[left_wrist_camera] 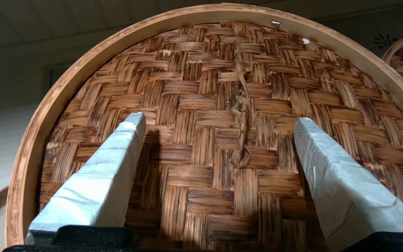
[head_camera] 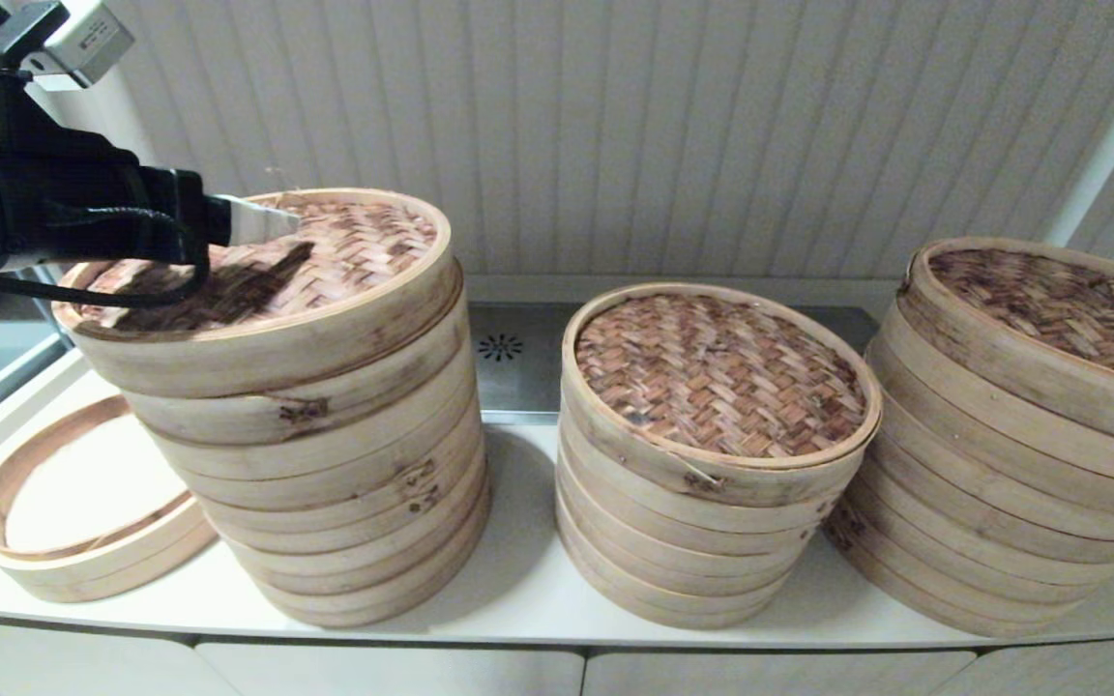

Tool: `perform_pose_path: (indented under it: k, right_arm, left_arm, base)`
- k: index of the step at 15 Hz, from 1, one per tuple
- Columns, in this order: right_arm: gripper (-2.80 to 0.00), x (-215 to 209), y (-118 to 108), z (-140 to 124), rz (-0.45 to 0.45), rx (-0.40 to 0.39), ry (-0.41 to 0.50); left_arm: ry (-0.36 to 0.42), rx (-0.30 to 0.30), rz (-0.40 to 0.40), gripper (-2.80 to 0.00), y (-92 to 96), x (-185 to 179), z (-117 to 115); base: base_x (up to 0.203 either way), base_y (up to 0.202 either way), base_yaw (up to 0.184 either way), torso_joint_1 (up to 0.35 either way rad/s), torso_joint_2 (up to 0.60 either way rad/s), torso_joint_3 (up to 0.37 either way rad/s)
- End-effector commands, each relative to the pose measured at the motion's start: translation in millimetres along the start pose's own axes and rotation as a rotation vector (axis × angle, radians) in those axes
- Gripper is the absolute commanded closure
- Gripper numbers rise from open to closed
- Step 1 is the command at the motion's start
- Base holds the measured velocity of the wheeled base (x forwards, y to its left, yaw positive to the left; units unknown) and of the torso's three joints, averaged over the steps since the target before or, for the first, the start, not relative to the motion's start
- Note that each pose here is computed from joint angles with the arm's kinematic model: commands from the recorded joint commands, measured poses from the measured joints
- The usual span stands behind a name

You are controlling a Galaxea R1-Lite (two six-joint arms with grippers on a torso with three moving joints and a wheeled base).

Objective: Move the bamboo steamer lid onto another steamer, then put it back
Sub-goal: Pick up the steamer

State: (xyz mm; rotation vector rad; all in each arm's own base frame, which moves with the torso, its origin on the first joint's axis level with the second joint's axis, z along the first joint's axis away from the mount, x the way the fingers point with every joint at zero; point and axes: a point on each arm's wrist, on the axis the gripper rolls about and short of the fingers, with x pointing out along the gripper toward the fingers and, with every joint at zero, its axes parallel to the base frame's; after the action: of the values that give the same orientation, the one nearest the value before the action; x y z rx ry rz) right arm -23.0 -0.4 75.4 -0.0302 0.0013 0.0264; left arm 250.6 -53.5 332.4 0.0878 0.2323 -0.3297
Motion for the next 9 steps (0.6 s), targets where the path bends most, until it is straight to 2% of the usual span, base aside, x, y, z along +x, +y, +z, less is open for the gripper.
perform_pose_path:
  k: [1, 6, 7, 8, 9]
  right_arm:
    - [0.0, 0, 0, 0, 0.001, 0.0, -0.002]
    - [0.0, 0, 0, 0, 0.001, 0.0, -0.002]
    - [0.0, 0, 0, 0, 0.001, 0.0, -0.002]
    - [0.0, 0, 0, 0, 0.001, 0.0, -0.002]
    - [0.0, 0, 0, 0, 0.001, 0.0, -0.002]
  left_arm:
    - [0.01, 0.0, -0.005, -2.8, -0.6, 7, -1]
    - [0.012, 0.008, -0.026, -2.8, -8.9, 17, 1]
    - [0.023, 0.007, -0.027, -1.74, -8.7, 20, -1]
    - [0.024, 0.005, -0.028, 0.0, -8.7, 21, -2]
    - [0.025, 0.002, -0.028, 0.0, -8.5, 23, -1]
  base:
    - [0.0, 0.0, 0.0, 0.0, 0.0, 0.0]
    - [0.0, 0.0, 0.0, 0.0, 0.0, 0.0]
    - [0.0, 0.0, 0.0, 0.0, 0.0, 0.0]
    - [0.0, 0.0, 0.0, 0.0, 0.0, 0.0]
    - [0.0, 0.0, 0.0, 0.0, 0.0, 0.0]
